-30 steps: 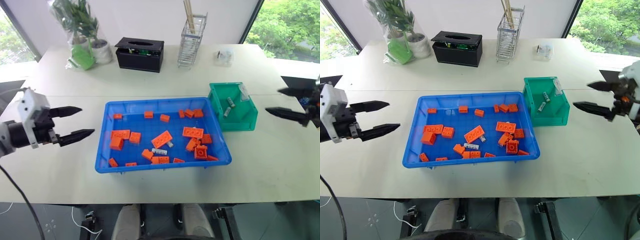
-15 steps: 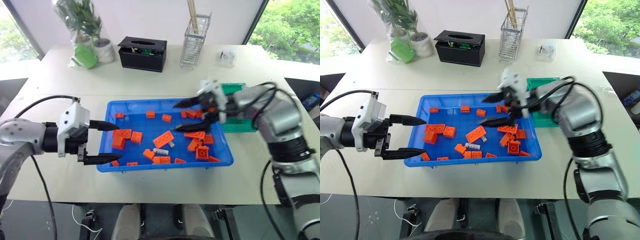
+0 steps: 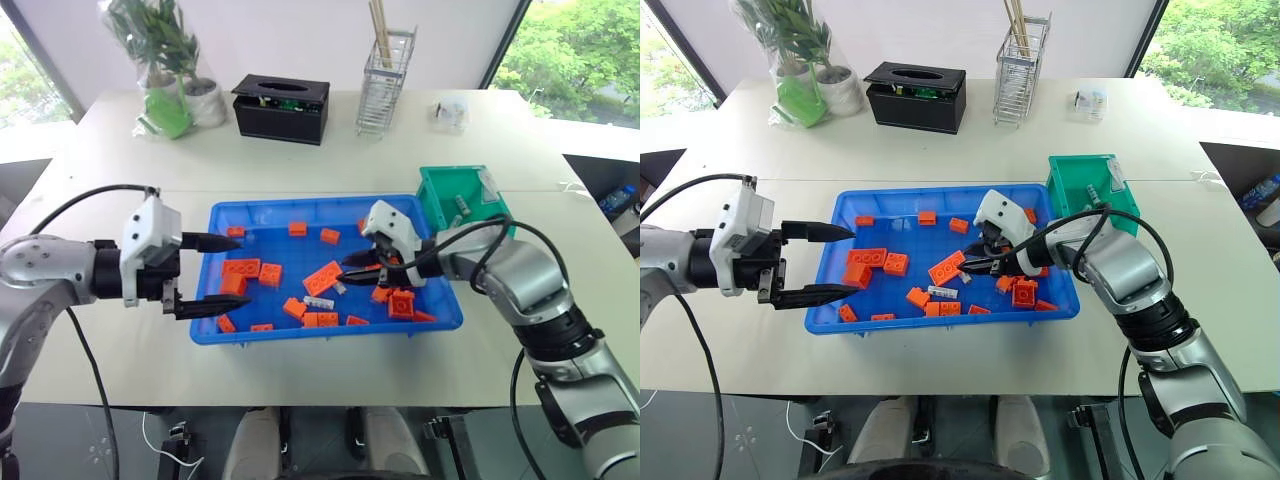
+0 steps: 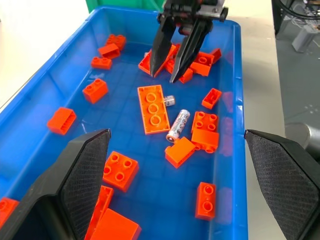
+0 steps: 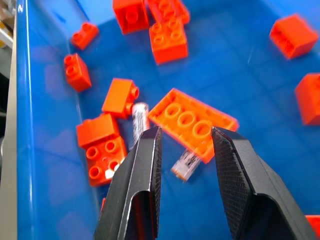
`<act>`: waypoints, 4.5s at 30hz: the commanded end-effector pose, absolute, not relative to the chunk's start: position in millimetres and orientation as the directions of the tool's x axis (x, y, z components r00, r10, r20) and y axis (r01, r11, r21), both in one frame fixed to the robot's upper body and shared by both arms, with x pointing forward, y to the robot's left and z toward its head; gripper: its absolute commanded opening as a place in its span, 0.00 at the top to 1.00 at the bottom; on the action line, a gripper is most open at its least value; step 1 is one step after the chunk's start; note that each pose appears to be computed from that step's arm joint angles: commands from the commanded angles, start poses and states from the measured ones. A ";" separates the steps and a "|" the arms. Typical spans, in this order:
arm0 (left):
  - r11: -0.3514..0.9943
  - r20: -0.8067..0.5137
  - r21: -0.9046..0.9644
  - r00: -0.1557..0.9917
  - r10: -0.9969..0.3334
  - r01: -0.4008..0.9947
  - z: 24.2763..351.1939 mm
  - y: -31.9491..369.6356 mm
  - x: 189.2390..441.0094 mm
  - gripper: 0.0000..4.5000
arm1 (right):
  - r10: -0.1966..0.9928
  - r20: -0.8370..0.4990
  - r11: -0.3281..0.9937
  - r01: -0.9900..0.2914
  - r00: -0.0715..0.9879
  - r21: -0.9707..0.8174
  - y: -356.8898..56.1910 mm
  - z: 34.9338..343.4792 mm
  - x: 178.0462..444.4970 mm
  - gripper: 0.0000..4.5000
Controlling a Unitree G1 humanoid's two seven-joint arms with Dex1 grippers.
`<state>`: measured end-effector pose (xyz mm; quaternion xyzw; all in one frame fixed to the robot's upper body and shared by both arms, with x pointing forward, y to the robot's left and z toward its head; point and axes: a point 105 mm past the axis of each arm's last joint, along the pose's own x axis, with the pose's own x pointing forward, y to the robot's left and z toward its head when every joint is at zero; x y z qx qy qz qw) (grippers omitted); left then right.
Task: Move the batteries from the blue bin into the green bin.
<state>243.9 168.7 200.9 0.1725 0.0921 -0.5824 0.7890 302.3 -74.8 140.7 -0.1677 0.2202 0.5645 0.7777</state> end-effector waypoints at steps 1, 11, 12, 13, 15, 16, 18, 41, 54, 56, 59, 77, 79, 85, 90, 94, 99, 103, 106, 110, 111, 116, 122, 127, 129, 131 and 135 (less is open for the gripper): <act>0.251 -0.325 0.161 0.291 -0.900 0.955 203.0 167.6 246.2 0.00 | 0.809 -0.527 0.255 -0.963 0.260 -0.084 -63.5 149.1 297.0 0.65; 0.152 -0.322 0.130 0.187 -0.928 0.980 202.9 152.8 244.0 0.00 | 0.769 -0.605 0.186 -0.978 0.206 -0.096 -52.3 125.6 289.2 0.65; 0.149 -0.320 0.127 0.183 -0.930 0.981 202.0 152.6 244.7 0.00 | 0.767 -0.610 0.179 -0.979 0.199 -0.094 -51.6 123.4 288.0 0.65; 0.149 -0.315 0.122 0.181 -0.932 0.981 200.9 152.6 245.8 0.00 | 0.767 -0.612 0.175 -0.980 0.193 -0.090 -50.9 121.9 287.3 0.65; 0.161 -0.312 0.111 0.188 -0.931 0.981 194.7 154.5 250.0 0.00 | 0.766 -0.616 0.171 -0.982 0.186 -0.084 -49.5 118.7 286.6 0.65; 0.167 -0.314 0.110 0.193 -0.929 0.980 191.2 155.7 251.9 0.00 | 0.764 -0.619 0.168 -0.982 0.183 -0.082 -49.1 117.1 286.6 0.65; 0.157 -0.332 0.114 0.187 -0.925 0.981 182.7 158.1 251.7 0.00 | 0.760 -0.623 0.170 -0.982 0.185 -0.083 -48.0 114.2 289.4 0.65; 0.174 -0.308 0.150 0.213 -0.927 0.973 179.9 161.6 264.5 0.00 | 0.823 -0.519 0.203 -0.973 0.230 -0.109 -63.5 182.8 299.6 0.99; 0.170 -0.279 0.164 0.211 -0.937 0.972 176.5 153.8 274.7 0.00 | 0.439 -0.502 0.675 -0.642 0.745 -0.363 -244.4 219.7 356.1 0.99; 0.172 -0.267 0.160 0.210 -0.940 0.972 176.8 151.8 274.6 0.00 | 0.358 -0.491 0.715 -0.571 0.794 -0.402 -264.9 214.8 364.5 0.99; 0.171 -0.266 0.158 0.208 -0.941 0.973 176.8 151.6 273.9 0.00 | 0.282 -0.467 0.751 -0.496 0.838 -0.435 -283.2 215.7 374.5 0.99; 0.171 -0.272 0.180 0.216 -0.938 0.969 183.6 150.3 273.0 0.00 | 0.736 -0.499 0.382 -0.889 0.458 -0.253 -119.0 202.7 331.9 0.58; 0.175 -0.270 0.179 0.219 -0.938 0.968 184.2 150.6 272.2 0.00 | 0.746 -0.514 0.367 -0.905 0.423 -0.214 -108.9 191.8 321.9 0.58; 0.183 -0.269 0.183 0.228 -0.936 0.966 185.3 151.0 272.7 0.00 | 0.733 -0.559 0.383 -0.915 0.386 -0.130 -94.3 154.5 308.7 0.58; 0.184 -0.265 0.185 0.230 -0.936 0.965 186.5 151.1 274.7 0.00 | 0.725 -0.578 0.406 -0.910 0.374 -0.080 -82.2 127.5 310.1 0.58; 0.182 -0.267 0.187 0.228 -0.936 0.965 187.1 151.3 277.0 0.00 | 0.724 -0.573 0.416 -0.906 0.384 -0.080 -71.5 123.7 318.4 0.58; 0.172 -0.267 0.191 0.220 -0.938 0.966 188.8 149.8 277.9 0.00 | 0.697 -0.603 0.397 -0.909 0.387 -0.124 -69.9 111.8 319.2 0.58; 0.169 -0.265 0.193 0.217 -0.940 0.967 189.6 148.8 277.8 0.00 | 0.673 -0.629 0.358 -0.915 0.390 -0.185 -73.2 99.9 317.2 0.69; 0.167 -0.264 0.195 0.215 -0.940 0.967 190.4 148.4 278.1 0.00 | 0.708 -0.597 0.359 -0.920 0.377 -0.154 -69.6 109.3 313.0 0.97; 0.165 -0.264 0.195 0.214 -0.940 0.967 190.9 148.5 279.6 0.00 | 0.751 -0.524 0.400 -0.909 0.401 -0.121 -78.9 150.5 313.9 0.98; 0.164 -0.264 0.195 0.213 -0.941 0.967 190.6 148.3 280.0 0.00 | 0.747 -0.505 0.420 -0.896 0.433 -0.147 -87.5 165.3 317.2 0.98; 0.155 -0.265 0.203 0.206 -0.942 0.967 189.5 146.4 281.8 0.00 | 0.619 -0.443 0.579 -0.758 0.648 -0.300 -156.5 221.6 339.3 0.98; 0.150 -0.262 0.206 0.203 -0.943 0.967 189.5 147.4 282.3 0.00 | 0.421 -0.463 0.697 -0.605 0.780 -0.385 -242.4 229.7 345.1 0.98; 0.154 -0.258 0.207 0.206 -0.944 0.966 188.2 147.3 283.5 0.00 | 0.325 -0.470 0.780 -0.513 0.821 -0.358 -278.4 214.7 351.6 0.87; 0.154 -0.255 0.208 0.206 -0.945 0.966 188.1 145.9 283.6 0.00 | 0.311 -0.475 0.783 -0.505 0.823 -0.363 -283.5 209.5 354.0 0.65; 0.153 -0.253 0.209 0.204 -0.946 0.966 188.4 145.0 283.4 0.00 | 0.318 -0.485 0.764 -0.523 0.814 -0.377 -282.1 207.6 354.4 0.42; 0.153 -0.252 0.214 0.206 -0.946 0.965 189.1 144.9 283.2 0.00 | 0.452 -0.463 0.666 -0.634 0.763 -0.393 -248.7 229.6 352.7 0.20</act>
